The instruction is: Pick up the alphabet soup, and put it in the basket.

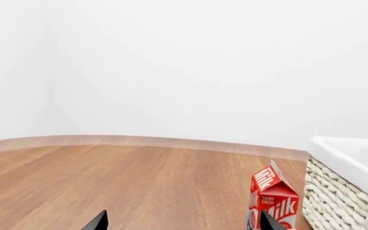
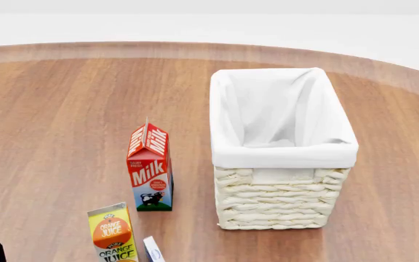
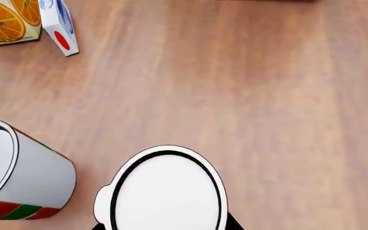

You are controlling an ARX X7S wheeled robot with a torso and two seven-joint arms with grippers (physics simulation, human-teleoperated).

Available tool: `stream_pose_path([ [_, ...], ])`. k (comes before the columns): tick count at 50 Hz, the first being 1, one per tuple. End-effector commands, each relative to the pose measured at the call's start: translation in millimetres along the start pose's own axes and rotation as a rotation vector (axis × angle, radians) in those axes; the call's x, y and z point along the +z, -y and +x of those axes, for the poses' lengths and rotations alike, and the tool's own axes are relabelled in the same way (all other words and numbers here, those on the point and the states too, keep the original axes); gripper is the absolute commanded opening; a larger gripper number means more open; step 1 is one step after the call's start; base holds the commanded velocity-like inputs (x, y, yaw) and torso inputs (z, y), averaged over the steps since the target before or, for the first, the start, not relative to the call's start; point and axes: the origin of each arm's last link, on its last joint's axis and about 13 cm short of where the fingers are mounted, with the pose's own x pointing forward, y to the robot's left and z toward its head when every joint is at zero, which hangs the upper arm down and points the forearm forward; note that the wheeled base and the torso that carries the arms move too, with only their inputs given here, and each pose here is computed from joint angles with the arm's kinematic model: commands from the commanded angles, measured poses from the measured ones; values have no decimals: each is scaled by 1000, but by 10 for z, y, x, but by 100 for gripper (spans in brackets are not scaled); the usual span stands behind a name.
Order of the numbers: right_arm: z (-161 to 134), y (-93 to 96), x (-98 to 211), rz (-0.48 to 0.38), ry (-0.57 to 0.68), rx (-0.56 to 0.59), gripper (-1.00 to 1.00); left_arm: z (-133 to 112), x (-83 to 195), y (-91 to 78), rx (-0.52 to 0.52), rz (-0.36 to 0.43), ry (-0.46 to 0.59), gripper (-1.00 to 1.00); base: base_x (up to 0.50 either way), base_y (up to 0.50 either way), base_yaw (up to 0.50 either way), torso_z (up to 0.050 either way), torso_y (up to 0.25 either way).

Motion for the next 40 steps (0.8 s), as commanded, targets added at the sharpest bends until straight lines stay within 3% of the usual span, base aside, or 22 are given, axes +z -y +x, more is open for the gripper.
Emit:
stream_pose_path([
  [1, 80, 36, -33, 42, 44, -46, -100, -24, 2, 22, 7, -11, 17, 100, 0, 0, 0, 0, 0],
  [10, -107, 129, 138, 87, 239, -145, -100, -15, 12, 21, 8, -13, 19, 100, 0, 0, 0, 0, 0],
  [21, -291, 210, 325, -37, 523, -267, -100, -2, 21, 25, 6, -15, 20, 100, 0, 0, 0, 0, 0],
  [26, -323, 231, 381, -78, 588, -294, -100, 6, 24, 25, 5, -18, 20, 100, 0, 0, 0, 0, 0],
  [29, -385, 231, 424, -73, 678, -308, -100, 12, 18, 32, 4, -17, 18, 100, 0, 0, 0, 0, 0],
  [40, -481, 213, 525, -76, 812, -375, -100, -3, 17, 33, -3, -21, 14, 100, 0, 0, 0, 0, 1],
])
